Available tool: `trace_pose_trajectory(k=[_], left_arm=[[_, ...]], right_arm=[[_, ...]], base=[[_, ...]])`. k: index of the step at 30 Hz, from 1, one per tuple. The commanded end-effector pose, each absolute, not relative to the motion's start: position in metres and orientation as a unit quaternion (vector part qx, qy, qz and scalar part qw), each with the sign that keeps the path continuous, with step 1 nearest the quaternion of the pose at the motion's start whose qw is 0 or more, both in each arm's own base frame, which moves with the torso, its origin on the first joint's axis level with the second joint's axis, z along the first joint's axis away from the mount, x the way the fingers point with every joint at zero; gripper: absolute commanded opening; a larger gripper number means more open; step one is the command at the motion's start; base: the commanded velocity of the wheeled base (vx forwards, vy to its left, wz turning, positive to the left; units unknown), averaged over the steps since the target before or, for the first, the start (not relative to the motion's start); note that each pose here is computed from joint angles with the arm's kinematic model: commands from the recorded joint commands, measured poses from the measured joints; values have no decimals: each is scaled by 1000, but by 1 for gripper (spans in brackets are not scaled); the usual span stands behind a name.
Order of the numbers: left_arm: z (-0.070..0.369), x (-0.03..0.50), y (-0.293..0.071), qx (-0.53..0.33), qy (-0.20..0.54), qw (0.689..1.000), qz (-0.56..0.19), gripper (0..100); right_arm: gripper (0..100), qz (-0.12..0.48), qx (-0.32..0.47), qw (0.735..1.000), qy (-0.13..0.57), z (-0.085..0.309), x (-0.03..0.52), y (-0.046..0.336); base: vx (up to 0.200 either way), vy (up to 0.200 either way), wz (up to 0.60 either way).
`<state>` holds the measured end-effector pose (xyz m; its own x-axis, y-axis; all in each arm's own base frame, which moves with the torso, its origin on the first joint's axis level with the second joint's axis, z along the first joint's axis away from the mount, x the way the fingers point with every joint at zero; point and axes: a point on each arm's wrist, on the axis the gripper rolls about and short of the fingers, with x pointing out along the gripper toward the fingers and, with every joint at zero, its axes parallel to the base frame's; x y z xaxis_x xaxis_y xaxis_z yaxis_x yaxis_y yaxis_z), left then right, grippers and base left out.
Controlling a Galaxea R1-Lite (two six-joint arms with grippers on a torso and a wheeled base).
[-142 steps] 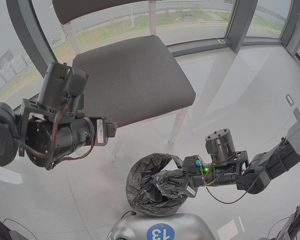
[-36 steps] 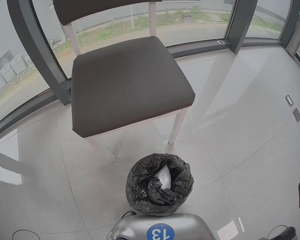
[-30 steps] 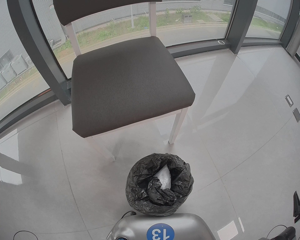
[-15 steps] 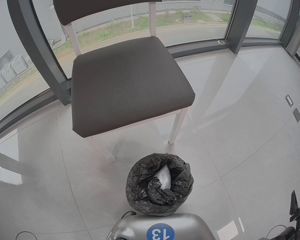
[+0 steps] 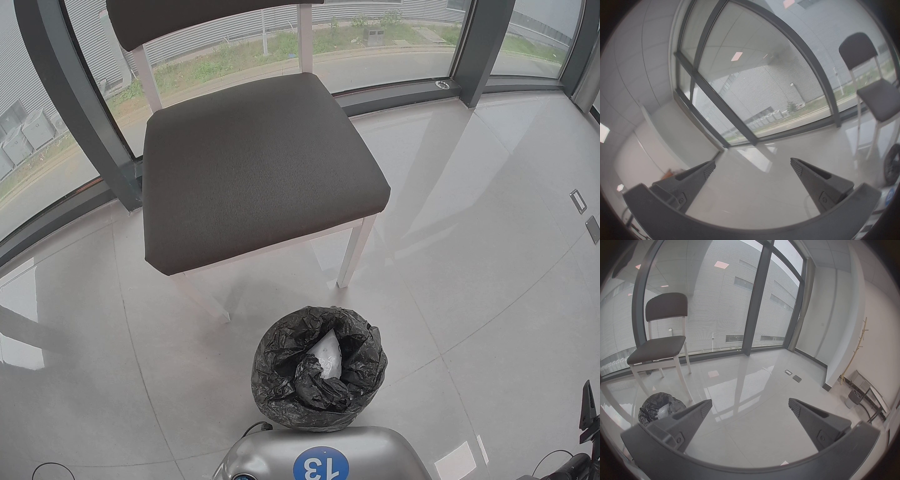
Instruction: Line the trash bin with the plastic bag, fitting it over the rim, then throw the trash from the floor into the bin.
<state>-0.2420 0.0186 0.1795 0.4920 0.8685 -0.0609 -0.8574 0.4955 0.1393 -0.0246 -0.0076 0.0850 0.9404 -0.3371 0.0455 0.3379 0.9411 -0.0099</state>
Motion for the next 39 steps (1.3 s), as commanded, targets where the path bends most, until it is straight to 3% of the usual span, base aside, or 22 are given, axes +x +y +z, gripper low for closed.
trace_pose_trajectory(k=[1, 7, 14, 24, 33, 39], left_arm=[[159, -194, 13, -49, 120, 932, 338, 100], [147, -109, 10, -81, 72, 965, 238, 100], [77, -24, 5, -22, 8, 992, 121, 100], [69, -22, 1, -67, 37, 997, 26, 100], [69, -23, 1, -66, 33, 997, 33, 100], [69, -23, 2, -70, 32, 996, 37, 100]], right_arm=[[100, -172, 1, 985, -21, 80, -24, -8], [100, -171, -1, 985, -20, 80, -24, -8], [100, -176, 2, 984, -21, 80, -24, -8], [100, -175, 0, 984, -20, 80, -24, -8], [100, -170, 16, 985, -22, 80, -24, -8], [100, -168, 93, 981, -36, 80, -24, -8]], base=[[0, 0, 0], [0, 0, 0], [0, 0, 0], [0, 0, 0], [0, 0, 0], [0, 0, 0]])
